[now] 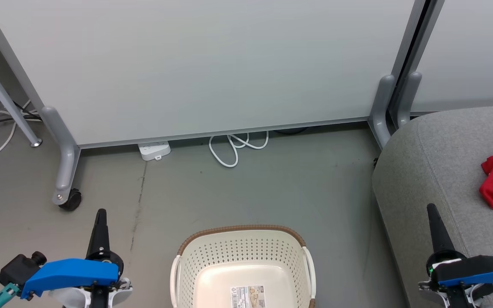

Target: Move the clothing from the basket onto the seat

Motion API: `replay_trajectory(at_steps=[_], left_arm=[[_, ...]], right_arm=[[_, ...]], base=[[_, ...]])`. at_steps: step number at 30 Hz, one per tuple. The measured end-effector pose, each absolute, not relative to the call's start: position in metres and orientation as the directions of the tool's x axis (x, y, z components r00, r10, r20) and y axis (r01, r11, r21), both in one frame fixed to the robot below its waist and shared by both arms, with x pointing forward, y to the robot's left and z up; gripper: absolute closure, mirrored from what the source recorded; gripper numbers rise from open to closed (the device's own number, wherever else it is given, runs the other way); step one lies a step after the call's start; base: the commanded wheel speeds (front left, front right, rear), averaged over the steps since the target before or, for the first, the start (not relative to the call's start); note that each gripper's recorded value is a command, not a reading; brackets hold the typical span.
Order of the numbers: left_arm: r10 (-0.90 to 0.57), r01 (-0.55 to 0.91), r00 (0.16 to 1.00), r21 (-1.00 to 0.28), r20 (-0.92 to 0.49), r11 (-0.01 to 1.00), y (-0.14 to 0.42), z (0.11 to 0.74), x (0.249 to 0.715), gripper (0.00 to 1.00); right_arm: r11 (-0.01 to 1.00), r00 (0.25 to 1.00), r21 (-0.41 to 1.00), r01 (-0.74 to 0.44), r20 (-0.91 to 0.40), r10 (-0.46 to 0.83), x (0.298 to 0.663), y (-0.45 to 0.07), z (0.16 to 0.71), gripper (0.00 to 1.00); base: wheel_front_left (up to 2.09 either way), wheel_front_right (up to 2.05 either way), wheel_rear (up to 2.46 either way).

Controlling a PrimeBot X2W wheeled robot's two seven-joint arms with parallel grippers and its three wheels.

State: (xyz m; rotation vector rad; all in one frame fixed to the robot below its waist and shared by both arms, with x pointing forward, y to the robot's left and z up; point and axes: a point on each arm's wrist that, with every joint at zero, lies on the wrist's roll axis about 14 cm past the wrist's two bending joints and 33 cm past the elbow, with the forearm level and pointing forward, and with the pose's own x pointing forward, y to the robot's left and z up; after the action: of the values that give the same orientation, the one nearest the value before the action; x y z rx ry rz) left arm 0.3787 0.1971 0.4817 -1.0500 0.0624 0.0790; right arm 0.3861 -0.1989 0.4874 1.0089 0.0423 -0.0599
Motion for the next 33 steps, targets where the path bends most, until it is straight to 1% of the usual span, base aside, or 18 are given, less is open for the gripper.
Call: replay_trajectory(at_steps=[16,33], left_arm=[[0.024,-0.085,0.996,-0.932,-0.082,0.353,0.198,0.486,0.381,1.00],[0.014,-0.061,0.998,-0.975,-0.059,0.214,0.199,0.492,0.383,1.00]], right_arm=[[0.381,0.998,0.922,0.066,-0.062,-0.023,0.386,-0.199,0.490,1.00],[0.235,0.999,0.971,0.047,-0.046,-0.012,0.388,-0.199,0.495,1.00]], base=[[0.00,0.00,0.00],[0.00,0.00,0.00]])
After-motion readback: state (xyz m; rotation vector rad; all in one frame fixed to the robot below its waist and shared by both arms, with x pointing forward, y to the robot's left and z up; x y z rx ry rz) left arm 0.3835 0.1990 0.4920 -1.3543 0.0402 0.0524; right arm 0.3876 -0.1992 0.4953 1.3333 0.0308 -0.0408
